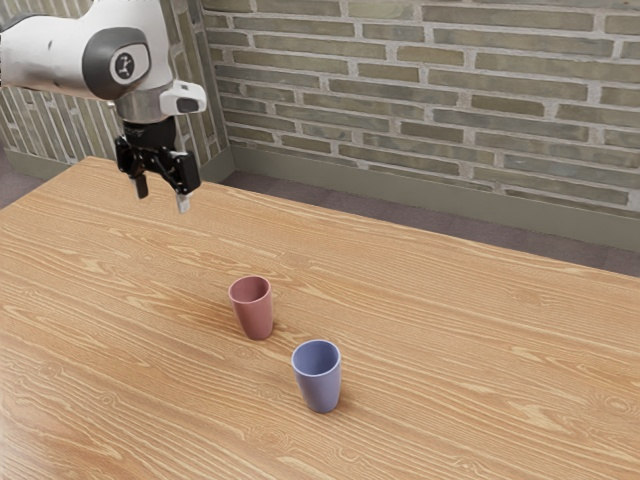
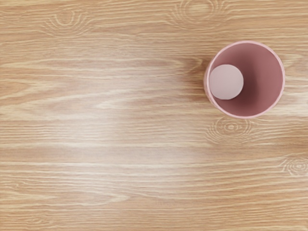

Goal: Place the left cup onto the right cup

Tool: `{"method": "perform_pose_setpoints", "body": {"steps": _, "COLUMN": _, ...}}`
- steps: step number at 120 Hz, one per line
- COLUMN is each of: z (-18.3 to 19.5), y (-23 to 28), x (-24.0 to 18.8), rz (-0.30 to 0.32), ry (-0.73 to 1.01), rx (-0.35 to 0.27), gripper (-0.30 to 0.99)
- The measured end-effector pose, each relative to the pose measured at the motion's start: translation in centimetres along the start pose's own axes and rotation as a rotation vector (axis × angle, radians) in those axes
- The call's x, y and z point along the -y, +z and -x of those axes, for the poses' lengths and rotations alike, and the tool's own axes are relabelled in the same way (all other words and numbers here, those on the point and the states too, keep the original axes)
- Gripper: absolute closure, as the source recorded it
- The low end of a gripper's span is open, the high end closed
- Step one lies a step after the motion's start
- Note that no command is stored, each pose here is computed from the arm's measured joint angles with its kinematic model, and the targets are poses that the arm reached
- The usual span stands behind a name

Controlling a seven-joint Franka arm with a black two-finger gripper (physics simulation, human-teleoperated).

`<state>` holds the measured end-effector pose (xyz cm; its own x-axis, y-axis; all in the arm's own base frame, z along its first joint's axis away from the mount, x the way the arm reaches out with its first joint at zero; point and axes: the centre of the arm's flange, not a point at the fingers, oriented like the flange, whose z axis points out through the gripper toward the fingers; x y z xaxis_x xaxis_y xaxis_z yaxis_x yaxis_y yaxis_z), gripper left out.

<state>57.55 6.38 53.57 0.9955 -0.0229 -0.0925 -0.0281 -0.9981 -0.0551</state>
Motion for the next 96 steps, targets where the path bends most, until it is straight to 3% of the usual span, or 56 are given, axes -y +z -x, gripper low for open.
{"method": "perform_pose_setpoints", "body": {"steps": 96, "z": -5.0, "y": 6.8, "x": 0.2, "rz": -0.015, "ry": 0.022, "rx": 0.035, "gripper": 0.00}}
